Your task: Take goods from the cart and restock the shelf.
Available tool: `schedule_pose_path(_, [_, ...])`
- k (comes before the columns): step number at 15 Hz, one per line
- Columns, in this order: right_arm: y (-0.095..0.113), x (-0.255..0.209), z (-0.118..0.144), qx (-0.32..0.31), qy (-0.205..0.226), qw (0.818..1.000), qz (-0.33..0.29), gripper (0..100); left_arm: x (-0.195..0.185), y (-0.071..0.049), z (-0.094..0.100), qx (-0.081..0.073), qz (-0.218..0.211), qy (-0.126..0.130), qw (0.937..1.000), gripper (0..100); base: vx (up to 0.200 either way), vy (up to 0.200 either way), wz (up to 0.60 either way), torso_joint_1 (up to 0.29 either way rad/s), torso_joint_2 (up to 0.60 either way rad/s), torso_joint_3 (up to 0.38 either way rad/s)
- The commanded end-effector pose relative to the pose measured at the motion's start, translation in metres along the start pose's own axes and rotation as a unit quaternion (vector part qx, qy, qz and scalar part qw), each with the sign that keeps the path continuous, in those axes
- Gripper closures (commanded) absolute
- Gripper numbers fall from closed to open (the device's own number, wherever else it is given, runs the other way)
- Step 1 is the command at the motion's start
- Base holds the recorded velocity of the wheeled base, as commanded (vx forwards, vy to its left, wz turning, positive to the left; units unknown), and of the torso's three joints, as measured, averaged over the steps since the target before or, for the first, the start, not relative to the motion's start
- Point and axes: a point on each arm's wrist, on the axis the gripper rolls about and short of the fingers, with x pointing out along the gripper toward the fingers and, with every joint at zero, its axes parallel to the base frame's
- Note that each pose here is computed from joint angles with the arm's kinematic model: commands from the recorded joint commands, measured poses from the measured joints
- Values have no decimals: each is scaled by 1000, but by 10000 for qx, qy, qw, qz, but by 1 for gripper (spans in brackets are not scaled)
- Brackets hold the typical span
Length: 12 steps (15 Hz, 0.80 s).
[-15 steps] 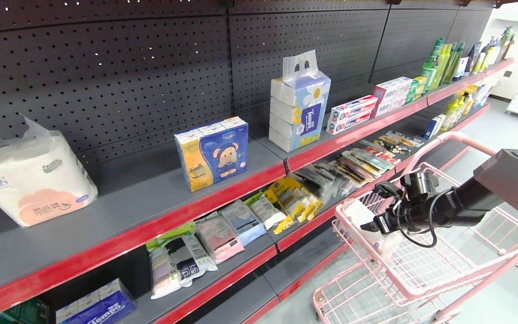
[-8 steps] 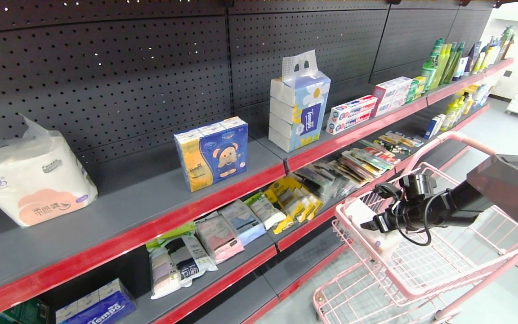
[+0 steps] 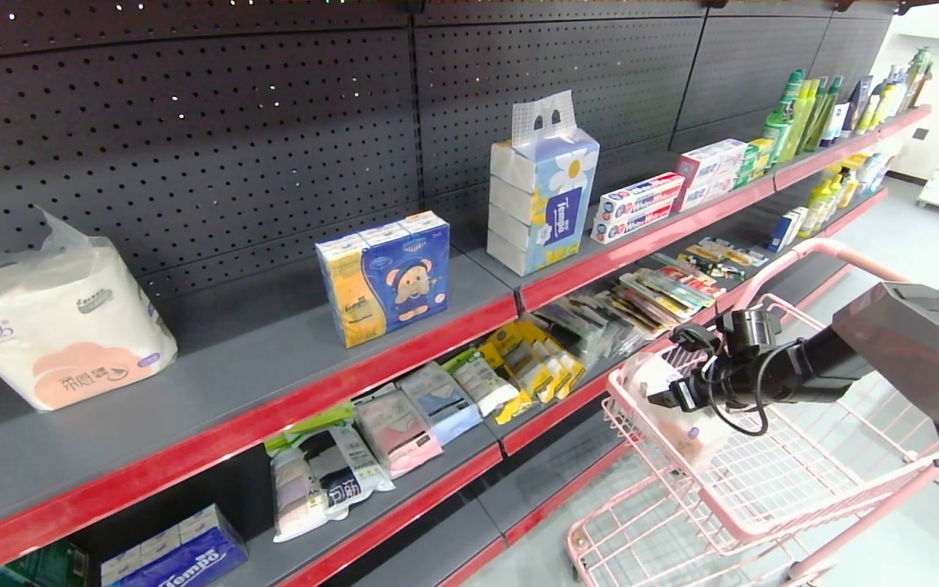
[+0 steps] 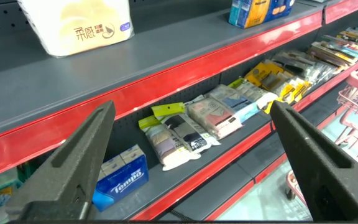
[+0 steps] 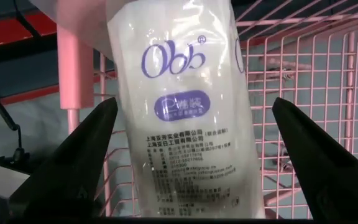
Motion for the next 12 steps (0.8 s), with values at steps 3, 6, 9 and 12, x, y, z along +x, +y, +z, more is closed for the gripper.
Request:
schedule_pose_path(3, [-4, 15, -1, 22, 75, 10000, 23, 0, 0, 0, 0, -1, 3, 4, 10000, 0, 0, 0, 0, 0, 0, 0])
schedule_pose_path(6, [-6, 25, 3, -8, -17, 10000, -4, 0, 0, 0, 0, -1, 3, 4, 10000, 0, 0, 0, 0, 0, 0, 0])
schedule_pose_path(9, [-6, 26, 3, 11, 105, 9999, 55, 0, 0, 0, 0, -1, -4, 4, 10000, 0, 0, 0, 0, 0, 0, 0])
schedule_pose_path(12, [-6, 32, -1, 18, 136, 9999, 76, 0, 0, 0, 0, -1, -4, 4, 10000, 0, 0, 0, 0, 0, 0, 0])
